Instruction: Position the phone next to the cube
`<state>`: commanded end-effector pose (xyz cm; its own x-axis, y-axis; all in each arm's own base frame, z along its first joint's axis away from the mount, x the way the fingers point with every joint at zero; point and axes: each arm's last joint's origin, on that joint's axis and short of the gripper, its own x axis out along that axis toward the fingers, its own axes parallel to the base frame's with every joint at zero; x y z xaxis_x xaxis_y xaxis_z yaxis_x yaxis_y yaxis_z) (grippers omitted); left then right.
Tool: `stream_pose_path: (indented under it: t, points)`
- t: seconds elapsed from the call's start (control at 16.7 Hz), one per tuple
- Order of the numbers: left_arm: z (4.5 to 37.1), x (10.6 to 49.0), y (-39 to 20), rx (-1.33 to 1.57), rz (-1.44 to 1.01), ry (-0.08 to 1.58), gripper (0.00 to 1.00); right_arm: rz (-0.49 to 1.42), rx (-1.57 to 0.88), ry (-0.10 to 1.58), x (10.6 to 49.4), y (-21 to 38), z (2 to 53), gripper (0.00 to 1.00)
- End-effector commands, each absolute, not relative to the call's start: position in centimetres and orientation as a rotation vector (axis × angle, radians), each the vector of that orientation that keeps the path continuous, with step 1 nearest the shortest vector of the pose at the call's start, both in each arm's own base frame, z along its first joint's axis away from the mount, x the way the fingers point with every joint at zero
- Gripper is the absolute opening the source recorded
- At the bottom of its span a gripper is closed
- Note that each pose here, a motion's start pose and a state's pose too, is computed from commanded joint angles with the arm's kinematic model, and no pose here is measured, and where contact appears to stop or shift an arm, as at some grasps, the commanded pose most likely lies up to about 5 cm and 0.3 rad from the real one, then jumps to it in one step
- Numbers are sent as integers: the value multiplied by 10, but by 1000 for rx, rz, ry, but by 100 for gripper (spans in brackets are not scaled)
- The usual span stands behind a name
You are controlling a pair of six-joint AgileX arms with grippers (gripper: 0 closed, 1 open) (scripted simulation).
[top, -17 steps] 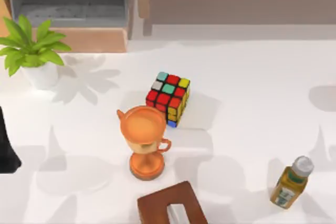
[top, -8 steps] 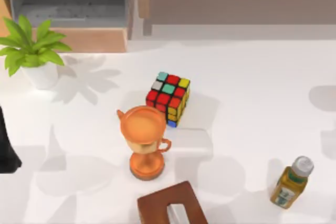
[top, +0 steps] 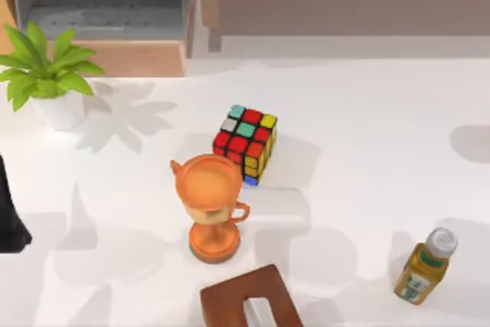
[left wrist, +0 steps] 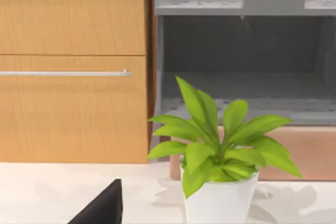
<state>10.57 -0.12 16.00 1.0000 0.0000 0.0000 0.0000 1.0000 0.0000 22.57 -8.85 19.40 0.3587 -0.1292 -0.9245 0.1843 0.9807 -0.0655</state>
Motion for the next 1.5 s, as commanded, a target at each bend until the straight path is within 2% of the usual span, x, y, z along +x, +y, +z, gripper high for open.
stream_pose_path:
  t: [0.24, 0.48, 0.9, 1.26, 1.5]
  points:
    - [160, 106, -1, 0, 0, 0, 100, -197, 136, 1421, 259, -127, 168, 100]
    - [160, 106, -1, 0, 0, 0, 100, -192, 187, 1523, 276, -152, 149, 100]
    - [160, 106, -1, 0, 0, 0, 100, -191, 191, 1533, 278, -154, 146, 100]
    - [160, 106, -1, 0, 0, 0, 100, -192, 192, 1531, 280, -155, 111, 100]
    - [160, 106, -1, 0, 0, 0, 100, -192, 193, 1533, 280, -155, 107, 100]
